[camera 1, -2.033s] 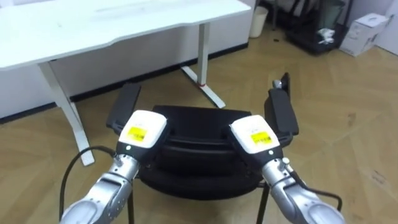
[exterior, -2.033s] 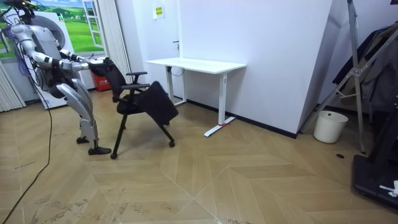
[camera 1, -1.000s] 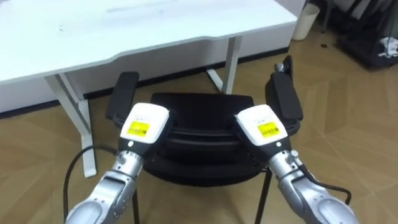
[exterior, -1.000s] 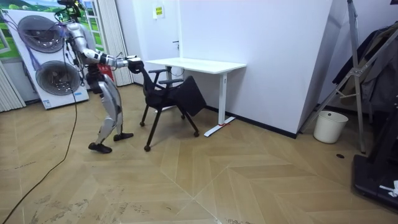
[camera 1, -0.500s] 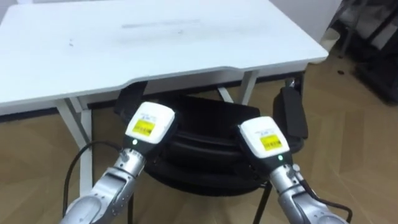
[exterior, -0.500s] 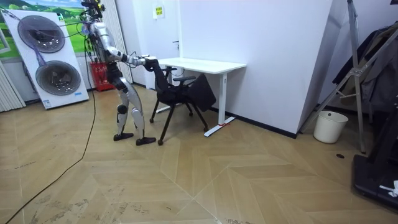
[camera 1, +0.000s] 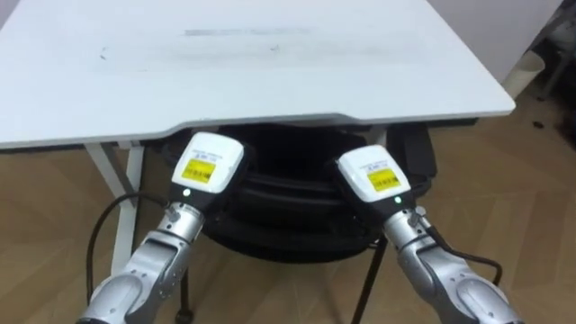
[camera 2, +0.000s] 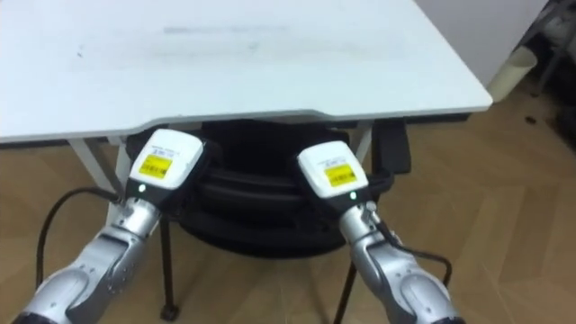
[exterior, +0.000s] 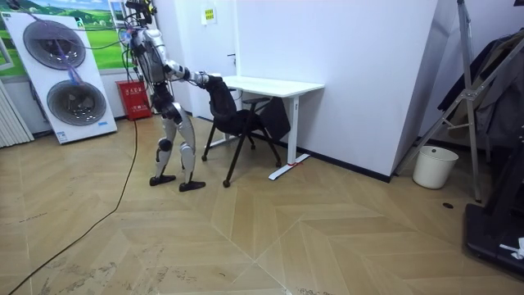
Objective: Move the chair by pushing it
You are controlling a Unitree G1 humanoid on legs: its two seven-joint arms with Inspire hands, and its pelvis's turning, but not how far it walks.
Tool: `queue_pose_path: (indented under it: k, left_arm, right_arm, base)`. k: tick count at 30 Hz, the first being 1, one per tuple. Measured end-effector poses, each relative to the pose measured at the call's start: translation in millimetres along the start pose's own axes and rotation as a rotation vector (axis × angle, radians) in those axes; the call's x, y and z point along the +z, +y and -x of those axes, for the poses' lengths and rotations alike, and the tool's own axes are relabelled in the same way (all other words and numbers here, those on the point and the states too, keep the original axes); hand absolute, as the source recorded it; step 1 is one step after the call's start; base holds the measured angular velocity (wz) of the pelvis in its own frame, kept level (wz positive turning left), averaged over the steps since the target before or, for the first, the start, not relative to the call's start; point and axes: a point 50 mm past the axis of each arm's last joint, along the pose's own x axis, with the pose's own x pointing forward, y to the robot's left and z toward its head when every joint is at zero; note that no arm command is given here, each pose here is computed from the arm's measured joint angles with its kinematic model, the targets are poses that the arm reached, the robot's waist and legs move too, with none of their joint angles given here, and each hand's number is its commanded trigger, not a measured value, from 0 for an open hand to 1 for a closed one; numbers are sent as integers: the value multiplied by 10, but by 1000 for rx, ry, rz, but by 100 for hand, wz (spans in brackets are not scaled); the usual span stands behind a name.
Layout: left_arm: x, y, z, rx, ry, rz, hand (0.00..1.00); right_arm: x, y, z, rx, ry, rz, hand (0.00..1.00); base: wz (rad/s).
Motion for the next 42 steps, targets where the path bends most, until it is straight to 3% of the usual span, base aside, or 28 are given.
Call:
queue_pose_path:
  k: [9,18,30,32,33,34,35,36,40,42]
  left_arm:
    - [7,-84,14,-31,2,13,100]
    - [58,-209,135,-37,44,43,100]
    - [105,-177,142,-19,32,43,100]
    - [117,-163,137,-20,26,39,98]
    - [120,-152,136,-19,22,35,78]
    - [122,-144,135,-17,21,31,51]
    - [125,-139,144,-14,22,28,15]
    - [127,-135,146,-14,22,27,0]
    - [119,-111,152,-9,51,44,0]
    - [136,-99,157,9,98,118,0]
  right_arm:
    - [15,73,71,18,-4,-14,100]
    - [-3,103,90,63,-26,33,100]
    - [0,85,129,55,-31,48,100]
    - [-2,90,145,55,-29,43,100]
    - [0,93,153,55,-28,39,100]
    - [2,94,159,54,-26,37,93]
    - [6,96,164,54,-26,36,80]
    - [8,96,166,54,-27,35,0]
    - [15,93,166,52,-24,29,0]
    - [6,75,155,51,-12,16,0]
  base:
    - [48]
    - [-6]
    - [2]
    - [2]
    - [7]
    - [6]
    - [3]
    - [0]
    - [1]
    - [8]
